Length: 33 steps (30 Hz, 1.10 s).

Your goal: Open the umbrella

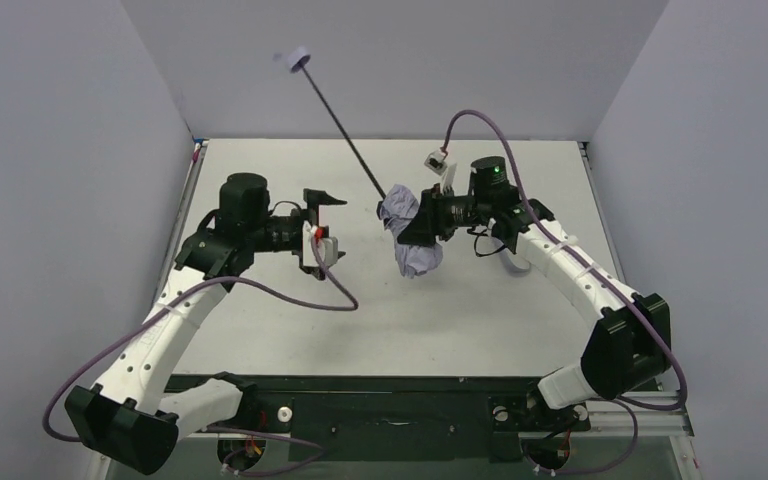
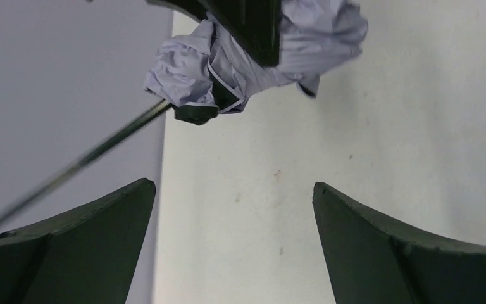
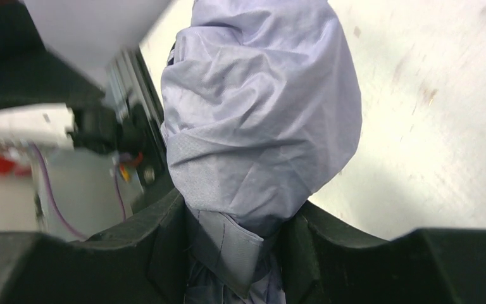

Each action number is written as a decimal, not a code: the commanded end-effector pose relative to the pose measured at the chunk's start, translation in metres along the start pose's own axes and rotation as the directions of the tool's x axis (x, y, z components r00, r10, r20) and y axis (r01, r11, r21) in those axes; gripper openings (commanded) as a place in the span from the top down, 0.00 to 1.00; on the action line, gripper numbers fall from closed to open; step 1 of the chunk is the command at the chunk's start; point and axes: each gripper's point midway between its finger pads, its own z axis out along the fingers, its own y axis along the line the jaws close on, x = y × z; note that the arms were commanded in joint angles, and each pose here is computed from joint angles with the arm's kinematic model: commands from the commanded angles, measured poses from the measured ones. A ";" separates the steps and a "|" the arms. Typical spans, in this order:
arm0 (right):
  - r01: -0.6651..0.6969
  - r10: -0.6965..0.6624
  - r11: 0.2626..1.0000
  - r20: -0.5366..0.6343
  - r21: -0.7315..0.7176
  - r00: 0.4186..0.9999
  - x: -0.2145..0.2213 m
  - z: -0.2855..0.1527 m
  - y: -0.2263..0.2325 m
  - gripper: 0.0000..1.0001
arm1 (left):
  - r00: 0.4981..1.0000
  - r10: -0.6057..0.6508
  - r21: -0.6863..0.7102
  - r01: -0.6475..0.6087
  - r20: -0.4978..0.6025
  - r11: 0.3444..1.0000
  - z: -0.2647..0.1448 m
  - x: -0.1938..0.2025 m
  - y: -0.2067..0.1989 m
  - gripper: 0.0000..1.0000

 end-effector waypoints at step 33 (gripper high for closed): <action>0.266 -0.272 0.961 0.466 0.080 0.842 -0.110 -0.030 0.095 0.89 | -0.063 -0.834 0.109 0.994 0.548 -0.003 0.052 -0.067 0.130 0.41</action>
